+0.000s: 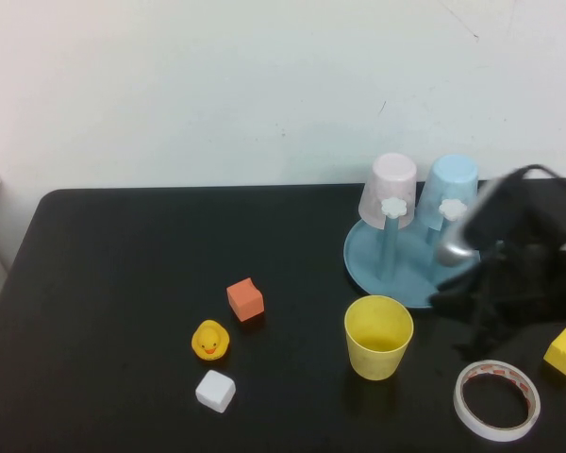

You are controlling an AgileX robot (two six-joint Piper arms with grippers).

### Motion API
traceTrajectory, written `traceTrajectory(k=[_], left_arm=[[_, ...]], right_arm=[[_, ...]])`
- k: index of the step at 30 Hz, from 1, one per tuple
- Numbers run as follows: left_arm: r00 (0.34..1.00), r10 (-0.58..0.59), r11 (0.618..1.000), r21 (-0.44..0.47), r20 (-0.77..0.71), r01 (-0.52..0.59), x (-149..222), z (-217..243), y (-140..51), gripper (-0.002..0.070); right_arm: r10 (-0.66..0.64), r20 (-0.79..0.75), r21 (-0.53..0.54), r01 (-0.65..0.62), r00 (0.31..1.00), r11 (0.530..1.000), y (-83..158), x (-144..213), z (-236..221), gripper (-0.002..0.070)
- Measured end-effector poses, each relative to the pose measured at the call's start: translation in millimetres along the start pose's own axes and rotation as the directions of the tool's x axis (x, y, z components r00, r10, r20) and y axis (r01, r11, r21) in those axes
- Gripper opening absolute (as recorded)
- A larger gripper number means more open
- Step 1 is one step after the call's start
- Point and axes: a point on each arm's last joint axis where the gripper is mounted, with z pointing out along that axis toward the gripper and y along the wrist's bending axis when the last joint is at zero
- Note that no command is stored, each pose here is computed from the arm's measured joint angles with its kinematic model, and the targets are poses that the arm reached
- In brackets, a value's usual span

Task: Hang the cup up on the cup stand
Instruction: Pick up the cup from the table

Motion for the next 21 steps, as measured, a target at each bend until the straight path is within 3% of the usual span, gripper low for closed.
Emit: traceTrajectory(k=[5,8,17,21], left_arm=[[0.999,0.008,1.000,-0.006,0.041,-0.008,-2.1,1.6,1.0,-0.0001],[0.998,0.023,1.000,-0.018,0.061,-0.022,-3.8,8.0,2.9,-0.0001],[0.988,-0.147,0.989,0.006,-0.041,0.147,-3.7,47.1,4.6,-0.0001],[0.971,-0.234,0.971,0.029,-0.050,0.236,-4.8,57.2,3.2,-0.0001]], right_arm=[[0.015,-0.047,-0.030,-0.016,0.999,0.999,-10.4,-9.3,47.0,0.0324],[0.025,-0.076,-0.041,-0.029,0.997,0.999,-18.8,-10.1,73.5,0.0377],[0.053,-0.164,-0.054,-0.063,0.985,0.997,-29.2,9.3,126.1,0.0392],[0.059,-0.178,-0.042,-0.067,0.982,0.997,-30.7,15.1,133.6,0.0336]])
